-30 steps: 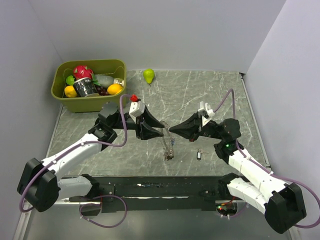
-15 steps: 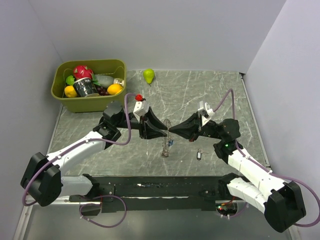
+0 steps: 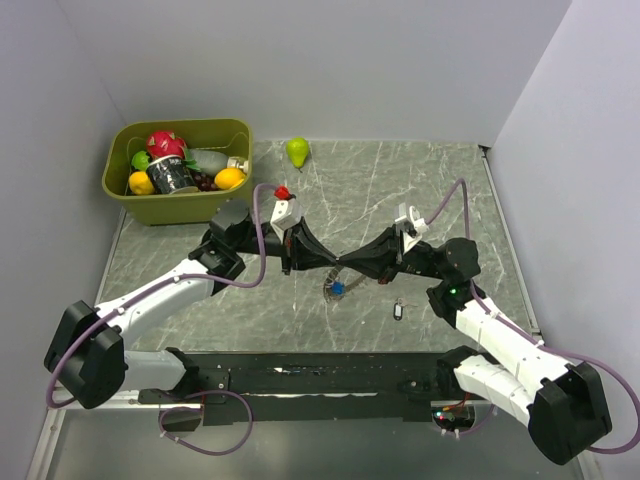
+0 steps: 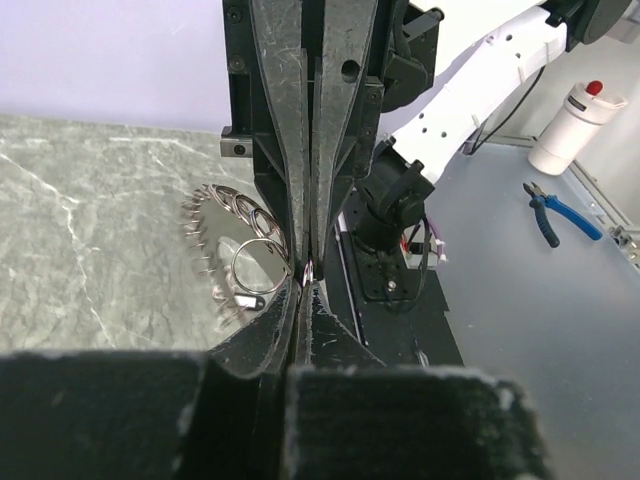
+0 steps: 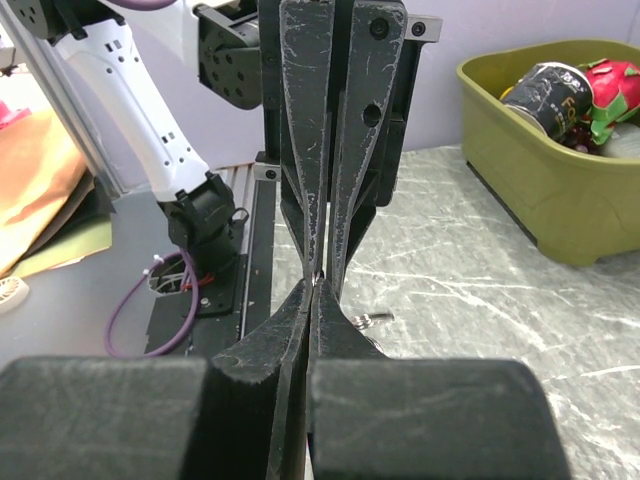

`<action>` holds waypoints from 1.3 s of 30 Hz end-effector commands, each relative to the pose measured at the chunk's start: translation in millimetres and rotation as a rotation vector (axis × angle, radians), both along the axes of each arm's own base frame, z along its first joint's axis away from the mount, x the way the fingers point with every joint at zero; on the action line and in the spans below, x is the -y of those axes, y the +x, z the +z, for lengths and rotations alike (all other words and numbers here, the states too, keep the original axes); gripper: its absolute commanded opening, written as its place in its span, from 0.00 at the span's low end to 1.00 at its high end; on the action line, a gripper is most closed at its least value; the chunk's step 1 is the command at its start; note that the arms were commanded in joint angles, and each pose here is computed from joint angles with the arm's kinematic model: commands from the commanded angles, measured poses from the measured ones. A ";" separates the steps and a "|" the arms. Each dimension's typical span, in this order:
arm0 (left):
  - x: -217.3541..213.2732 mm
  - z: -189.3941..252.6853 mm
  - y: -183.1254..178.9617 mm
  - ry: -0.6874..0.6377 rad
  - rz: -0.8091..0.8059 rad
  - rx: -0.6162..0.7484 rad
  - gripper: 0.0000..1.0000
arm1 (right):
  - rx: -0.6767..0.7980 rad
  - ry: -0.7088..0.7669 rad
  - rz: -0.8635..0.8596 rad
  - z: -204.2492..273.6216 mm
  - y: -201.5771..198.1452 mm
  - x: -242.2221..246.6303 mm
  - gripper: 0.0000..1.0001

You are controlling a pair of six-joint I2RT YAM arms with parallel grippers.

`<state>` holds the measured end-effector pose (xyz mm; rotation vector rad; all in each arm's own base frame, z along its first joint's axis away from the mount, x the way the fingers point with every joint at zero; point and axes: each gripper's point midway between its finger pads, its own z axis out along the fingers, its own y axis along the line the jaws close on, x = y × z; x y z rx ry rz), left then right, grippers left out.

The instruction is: Put the keys on the keyring

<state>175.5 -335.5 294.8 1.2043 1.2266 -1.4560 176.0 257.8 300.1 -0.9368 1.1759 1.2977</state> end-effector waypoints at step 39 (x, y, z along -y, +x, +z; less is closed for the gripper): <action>-5.4 22.2 0.4 -0.099 0.044 0.053 0.26 | 0.105 0.111 -0.053 31.9 -5.8 8.3 0.00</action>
